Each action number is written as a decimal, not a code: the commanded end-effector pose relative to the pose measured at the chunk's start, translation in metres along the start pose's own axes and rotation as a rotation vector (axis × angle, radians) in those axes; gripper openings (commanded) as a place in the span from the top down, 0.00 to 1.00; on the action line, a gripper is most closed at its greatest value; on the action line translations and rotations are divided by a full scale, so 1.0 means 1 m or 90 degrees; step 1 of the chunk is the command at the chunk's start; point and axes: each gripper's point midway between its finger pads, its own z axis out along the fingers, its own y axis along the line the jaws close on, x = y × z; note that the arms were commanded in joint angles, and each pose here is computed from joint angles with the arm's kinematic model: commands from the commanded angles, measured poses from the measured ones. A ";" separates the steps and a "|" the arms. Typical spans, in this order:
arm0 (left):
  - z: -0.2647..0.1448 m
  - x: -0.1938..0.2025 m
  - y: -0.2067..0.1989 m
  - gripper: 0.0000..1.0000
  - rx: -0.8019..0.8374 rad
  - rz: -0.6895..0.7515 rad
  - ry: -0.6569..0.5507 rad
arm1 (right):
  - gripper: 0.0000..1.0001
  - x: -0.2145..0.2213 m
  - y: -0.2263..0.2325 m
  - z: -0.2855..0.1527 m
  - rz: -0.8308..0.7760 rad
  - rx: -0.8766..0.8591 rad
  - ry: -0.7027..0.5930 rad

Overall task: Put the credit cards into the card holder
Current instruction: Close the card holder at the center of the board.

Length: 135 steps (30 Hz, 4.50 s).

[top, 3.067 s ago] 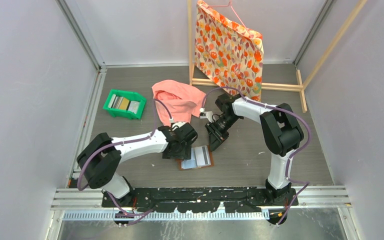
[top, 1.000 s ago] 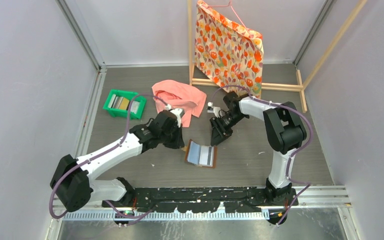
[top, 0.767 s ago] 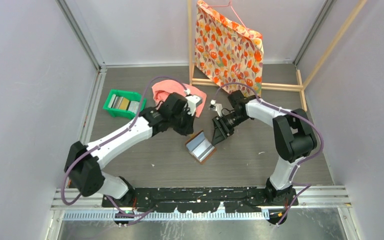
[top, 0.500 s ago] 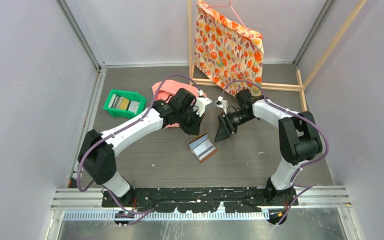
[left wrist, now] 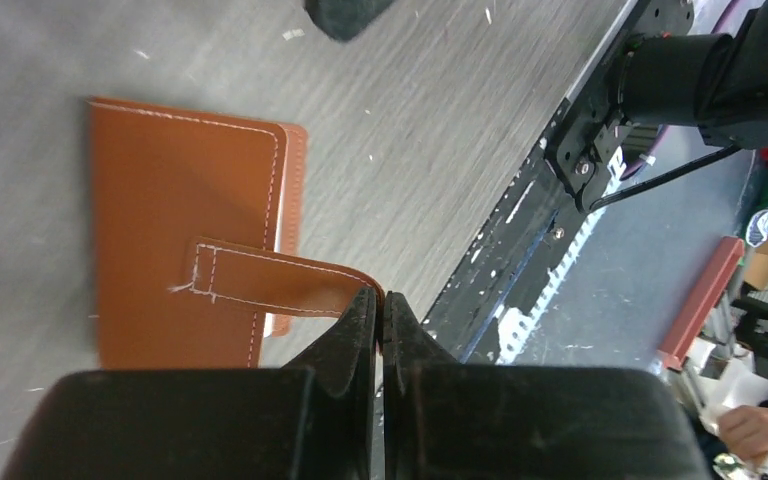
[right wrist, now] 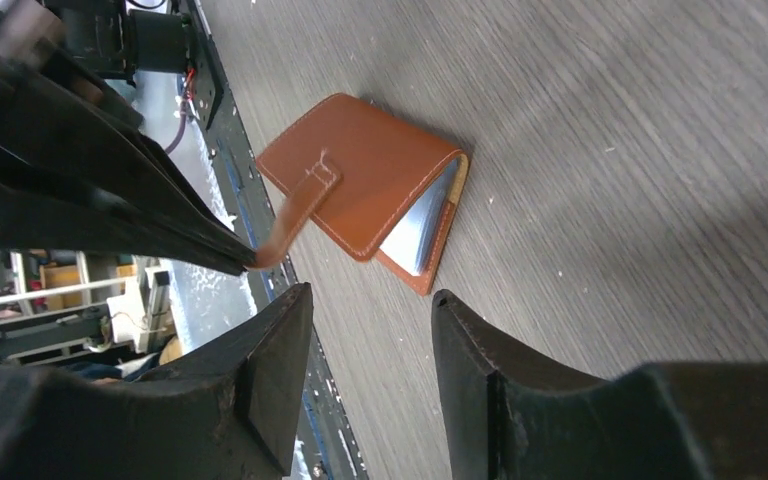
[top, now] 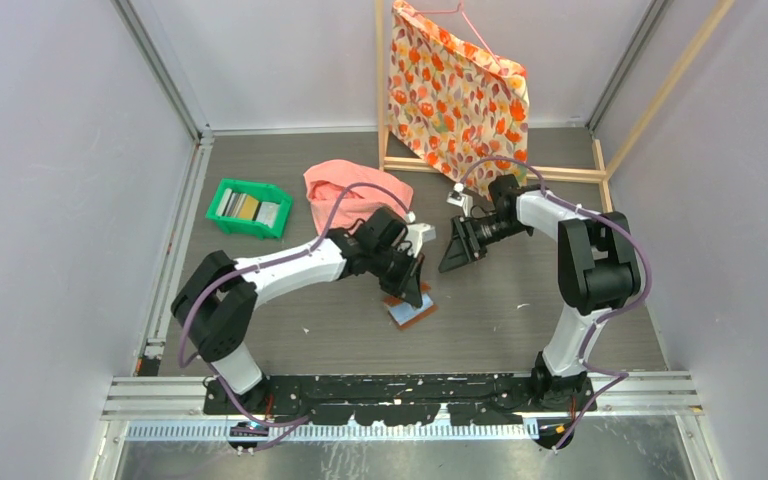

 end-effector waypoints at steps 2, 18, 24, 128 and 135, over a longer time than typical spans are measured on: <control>0.027 0.010 -0.019 0.99 0.039 -0.074 -0.012 | 0.48 -0.006 0.002 -0.001 0.017 0.003 -0.001; 0.046 0.028 -0.019 0.61 0.011 -0.150 -0.027 | 0.49 0.000 -0.004 -0.001 0.022 0.024 0.014; 0.009 0.002 -0.056 0.59 0.076 -0.077 -0.084 | 0.49 -0.001 0.004 0.002 -0.001 0.013 0.017; -0.061 0.017 0.079 0.00 -0.113 -0.181 -0.318 | 0.80 0.072 -0.013 0.061 -0.196 0.164 0.357; -0.038 0.019 0.070 0.06 -0.029 -0.192 -0.276 | 0.79 0.068 -0.020 0.051 -0.289 0.192 0.347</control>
